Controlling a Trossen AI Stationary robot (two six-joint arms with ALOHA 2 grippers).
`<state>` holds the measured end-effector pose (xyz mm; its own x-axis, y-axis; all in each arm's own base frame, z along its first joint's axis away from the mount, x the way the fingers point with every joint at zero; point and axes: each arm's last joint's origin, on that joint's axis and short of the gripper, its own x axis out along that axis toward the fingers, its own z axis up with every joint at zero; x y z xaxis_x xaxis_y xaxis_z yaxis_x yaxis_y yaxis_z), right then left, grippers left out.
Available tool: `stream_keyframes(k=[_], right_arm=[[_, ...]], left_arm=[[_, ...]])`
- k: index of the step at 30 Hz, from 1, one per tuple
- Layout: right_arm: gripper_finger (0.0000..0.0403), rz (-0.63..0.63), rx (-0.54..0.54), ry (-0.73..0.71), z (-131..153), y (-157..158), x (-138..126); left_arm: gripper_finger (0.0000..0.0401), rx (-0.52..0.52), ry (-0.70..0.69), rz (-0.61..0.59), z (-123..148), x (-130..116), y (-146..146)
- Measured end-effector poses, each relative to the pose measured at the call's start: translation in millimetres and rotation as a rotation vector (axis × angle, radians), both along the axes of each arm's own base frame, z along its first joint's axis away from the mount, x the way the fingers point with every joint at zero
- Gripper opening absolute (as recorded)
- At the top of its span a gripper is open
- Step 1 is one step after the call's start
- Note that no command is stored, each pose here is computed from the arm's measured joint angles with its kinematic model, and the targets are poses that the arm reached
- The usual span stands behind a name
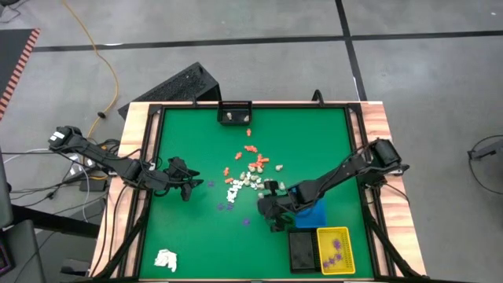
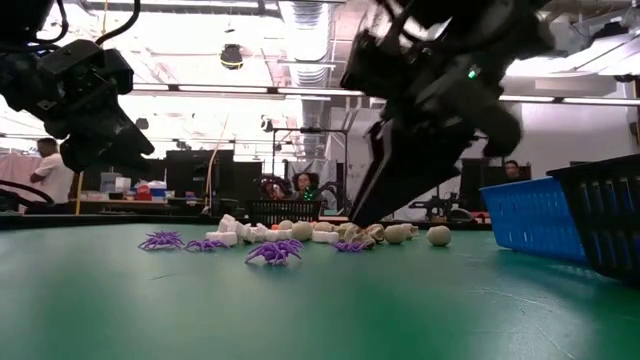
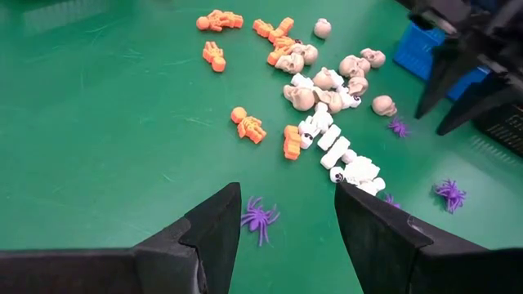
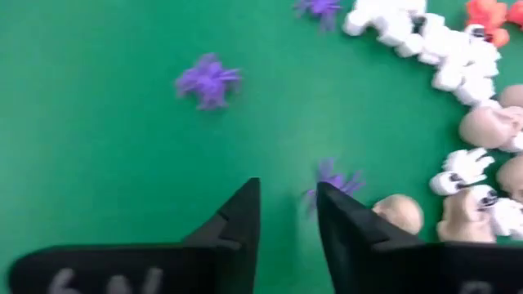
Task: Sort Halloween decoration
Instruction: Put the purple spider toy into the yellow bin
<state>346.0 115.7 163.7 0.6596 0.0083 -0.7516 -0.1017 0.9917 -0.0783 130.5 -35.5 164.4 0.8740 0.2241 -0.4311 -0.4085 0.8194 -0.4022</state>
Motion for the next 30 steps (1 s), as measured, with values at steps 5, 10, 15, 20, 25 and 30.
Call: stream_keyframes(k=[5,10,15,20,25,30], right_arm=[[0.0182,-0.036,-0.018,0.006,-4,-8,3],[0.0185,-0.047,-0.022,0.01,-4,-14,5],[0.017,-0.035,-0.018,0.043,-17,-14,7],[0.0167,-0.036,-0.008,0.046,-26,-11,11],[0.0157,-0.055,-0.006,0.048,-28,-12,11],[0.0121,-0.061,-0.009,0.04,-28,-12,12]], left_arm=[[0.0189,0.0,0.0,0.0,0,0,0],[0.0189,0.0,0.0,0.001,0,0,0],[0.0189,0.006,0.002,-0.001,0,0,0],[0.0189,0.012,0.018,-0.001,-1,-1,0],[0.0189,0.011,0.022,0.001,-2,-1,0],[0.0189,0.011,0.022,0.002,-2,-1,0]])
